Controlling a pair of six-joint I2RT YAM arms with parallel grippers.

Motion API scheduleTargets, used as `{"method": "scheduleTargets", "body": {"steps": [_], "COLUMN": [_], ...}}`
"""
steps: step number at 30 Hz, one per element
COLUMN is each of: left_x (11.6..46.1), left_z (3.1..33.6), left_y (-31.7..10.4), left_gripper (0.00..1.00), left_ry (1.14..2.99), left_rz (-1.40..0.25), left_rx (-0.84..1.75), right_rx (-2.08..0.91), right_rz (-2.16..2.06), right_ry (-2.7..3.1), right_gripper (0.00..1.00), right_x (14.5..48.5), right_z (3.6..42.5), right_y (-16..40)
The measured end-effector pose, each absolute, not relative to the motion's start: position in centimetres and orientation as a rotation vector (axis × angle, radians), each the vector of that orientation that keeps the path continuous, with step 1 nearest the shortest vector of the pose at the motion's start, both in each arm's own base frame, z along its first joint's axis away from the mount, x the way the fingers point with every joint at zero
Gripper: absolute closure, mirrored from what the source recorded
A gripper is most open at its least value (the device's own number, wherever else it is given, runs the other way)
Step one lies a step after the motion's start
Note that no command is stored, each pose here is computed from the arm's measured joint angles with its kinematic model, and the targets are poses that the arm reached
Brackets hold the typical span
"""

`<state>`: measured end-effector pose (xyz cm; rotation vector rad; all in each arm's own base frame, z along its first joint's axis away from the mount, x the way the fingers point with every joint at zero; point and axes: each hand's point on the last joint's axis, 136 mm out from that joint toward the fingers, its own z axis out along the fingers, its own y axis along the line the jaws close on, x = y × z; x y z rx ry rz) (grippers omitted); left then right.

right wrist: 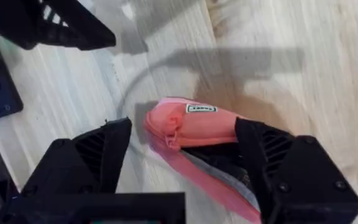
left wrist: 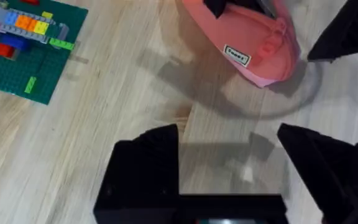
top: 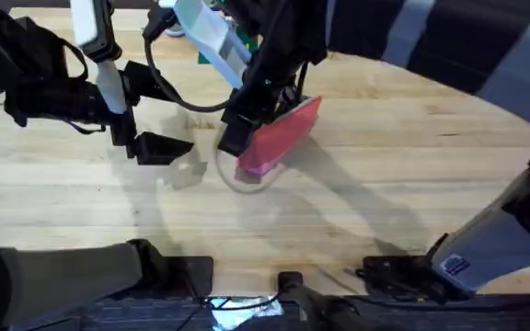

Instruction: Unzip the bag, pick up the pens from the table one at a time and place them inside, then zip the bag closed.

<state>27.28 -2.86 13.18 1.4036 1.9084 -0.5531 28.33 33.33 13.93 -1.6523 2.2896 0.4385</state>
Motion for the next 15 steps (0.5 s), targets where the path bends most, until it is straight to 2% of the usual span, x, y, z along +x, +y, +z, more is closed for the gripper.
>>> {"method": "scheduleTargets", "body": {"steps": [11, 15], "left_x": [27.3, 27.3], "left_z": [13.2, 13.2], "left_y": [-2.9, -2.9], "left_gripper": [0.007, 0.008], "left_ry": [1.909, 1.909], "left_rz": [-0.553, -0.553], "left_rx": [1.403, 1.404], "right_rx": [-1.671, -1.677], "right_rz": [0.434, 0.433], "right_ry": [2.330, 2.343], "right_gripper": [0.008, 0.048], "right_x": [28.5, 28.3], "right_z": [11.9, 11.7], "right_y": [33.5, 33.3]}}
